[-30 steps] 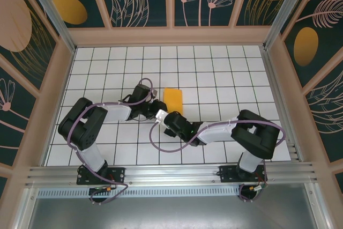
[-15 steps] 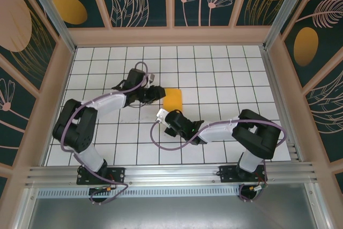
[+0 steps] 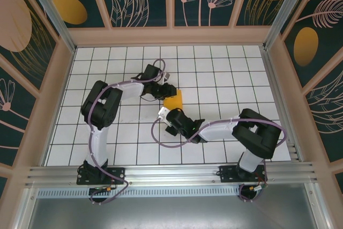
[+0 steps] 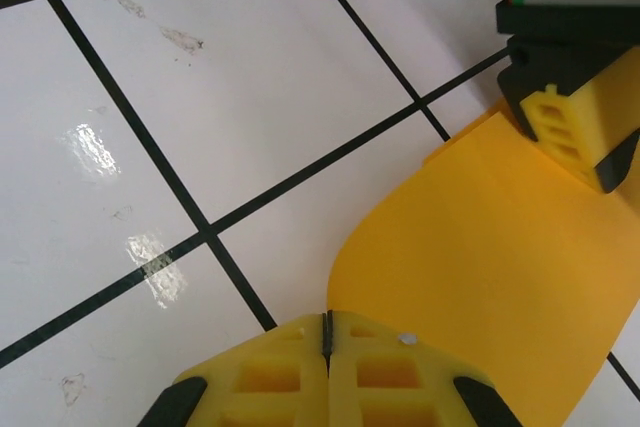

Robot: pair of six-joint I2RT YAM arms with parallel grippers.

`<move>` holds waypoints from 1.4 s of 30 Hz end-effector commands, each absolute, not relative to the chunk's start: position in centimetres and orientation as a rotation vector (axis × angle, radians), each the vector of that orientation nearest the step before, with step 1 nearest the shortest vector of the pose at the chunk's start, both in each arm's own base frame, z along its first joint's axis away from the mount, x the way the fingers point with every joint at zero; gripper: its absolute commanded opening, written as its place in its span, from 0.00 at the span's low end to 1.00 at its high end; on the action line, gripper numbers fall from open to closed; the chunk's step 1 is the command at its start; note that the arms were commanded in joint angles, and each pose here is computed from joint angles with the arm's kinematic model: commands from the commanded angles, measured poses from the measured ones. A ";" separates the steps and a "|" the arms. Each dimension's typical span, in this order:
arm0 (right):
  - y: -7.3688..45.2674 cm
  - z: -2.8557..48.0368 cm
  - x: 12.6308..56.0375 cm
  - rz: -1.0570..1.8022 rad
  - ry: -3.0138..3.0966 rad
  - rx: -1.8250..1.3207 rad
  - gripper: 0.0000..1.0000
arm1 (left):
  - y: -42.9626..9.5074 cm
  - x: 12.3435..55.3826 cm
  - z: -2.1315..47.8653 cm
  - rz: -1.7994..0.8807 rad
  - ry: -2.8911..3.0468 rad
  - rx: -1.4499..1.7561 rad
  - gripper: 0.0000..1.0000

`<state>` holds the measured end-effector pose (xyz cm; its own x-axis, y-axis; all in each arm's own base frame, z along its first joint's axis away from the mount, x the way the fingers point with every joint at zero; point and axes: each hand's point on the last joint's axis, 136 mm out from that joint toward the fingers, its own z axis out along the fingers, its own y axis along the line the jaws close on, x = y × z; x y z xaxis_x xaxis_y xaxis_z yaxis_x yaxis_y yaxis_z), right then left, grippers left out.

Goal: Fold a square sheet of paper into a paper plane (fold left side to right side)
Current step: Third fold the triangle at the center of the table.

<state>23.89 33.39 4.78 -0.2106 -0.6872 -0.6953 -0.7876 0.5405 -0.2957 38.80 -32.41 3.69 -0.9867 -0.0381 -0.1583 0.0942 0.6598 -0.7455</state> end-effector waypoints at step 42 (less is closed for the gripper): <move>29.8 3.0 30.3 0.414 2.358 -0.835 0.00 | -31.6 37.1 -1.4 -1.061 2.866 0.106 0.29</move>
<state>29.75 29.28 2.71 -0.6038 -0.4901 -0.6287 -0.6642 0.7454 0.0569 38.65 -32.33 2.24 -0.9863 0.0108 -0.1647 0.1256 0.6963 -0.7067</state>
